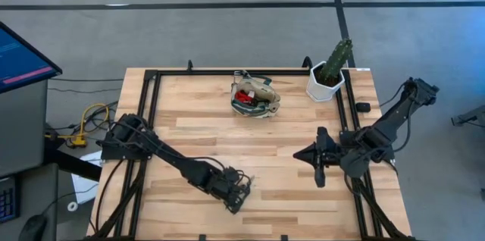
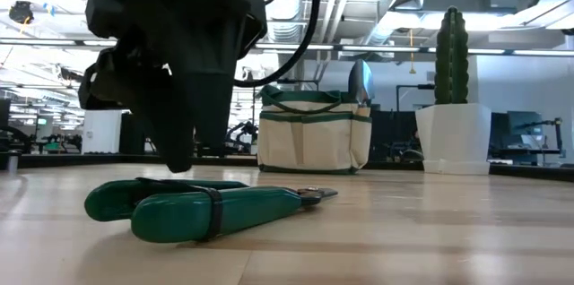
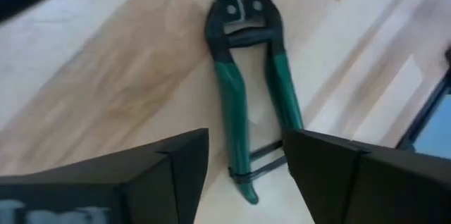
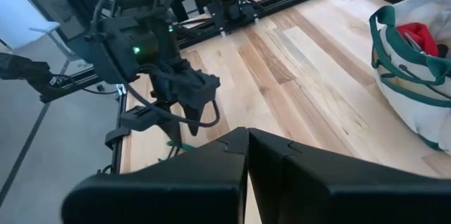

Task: Pick & Place Garden tools in Gardening bag
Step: Put the green shears into the brown gardening bag

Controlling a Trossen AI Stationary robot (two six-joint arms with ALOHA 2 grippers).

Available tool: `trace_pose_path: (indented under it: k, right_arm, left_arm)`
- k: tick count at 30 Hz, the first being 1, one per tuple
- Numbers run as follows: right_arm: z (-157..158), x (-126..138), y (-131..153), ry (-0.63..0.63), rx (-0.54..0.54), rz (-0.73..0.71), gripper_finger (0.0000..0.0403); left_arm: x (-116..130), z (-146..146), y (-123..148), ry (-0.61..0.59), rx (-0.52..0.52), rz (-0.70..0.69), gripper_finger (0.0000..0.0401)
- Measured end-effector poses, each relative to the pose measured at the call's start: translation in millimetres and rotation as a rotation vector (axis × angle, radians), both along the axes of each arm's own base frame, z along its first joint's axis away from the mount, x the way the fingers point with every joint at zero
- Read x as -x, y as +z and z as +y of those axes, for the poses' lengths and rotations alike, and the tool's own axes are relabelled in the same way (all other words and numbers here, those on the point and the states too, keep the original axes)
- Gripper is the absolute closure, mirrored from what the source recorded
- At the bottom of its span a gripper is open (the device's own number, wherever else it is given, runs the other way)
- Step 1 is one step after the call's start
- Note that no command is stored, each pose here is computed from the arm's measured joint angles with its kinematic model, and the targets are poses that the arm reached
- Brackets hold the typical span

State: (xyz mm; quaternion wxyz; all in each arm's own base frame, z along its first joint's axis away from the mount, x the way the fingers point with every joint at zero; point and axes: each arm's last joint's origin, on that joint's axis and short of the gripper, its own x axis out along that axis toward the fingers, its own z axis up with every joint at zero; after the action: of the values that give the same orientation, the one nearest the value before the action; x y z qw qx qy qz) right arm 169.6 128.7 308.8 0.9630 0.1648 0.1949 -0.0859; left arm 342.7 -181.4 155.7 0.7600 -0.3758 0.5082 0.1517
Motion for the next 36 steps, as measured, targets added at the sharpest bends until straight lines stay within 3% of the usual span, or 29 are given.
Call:
trace_pose_path:
  k: [10, 24, 29, 36]
  right_arm:
    - [-3.4, -2.4, 0.0, -0.022, 0.002, 0.000, 0.0403]
    - [-3.4, -2.5, 0.0, -0.022, 0.001, -0.001, 0.0403]
    - [-3.5, -2.4, -0.1, -0.022, 0.002, 0.001, 0.0403]
    - [-3.5, -2.4, -0.1, -0.022, 0.003, 0.001, 0.0403]
  left_arm:
    - [6.6, 2.7, -13.6, 0.044, 0.022, 0.008, 0.0230]
    - [-2.5, -5.7, -32.8, 0.032, 0.072, -0.014, 0.0236]
    - [-2.2, -4.7, -31.6, 0.035, 0.071, -0.014, 0.0271]
    - [-1.7, -4.0, -32.9, 0.041, 0.057, -0.011, 0.0351]
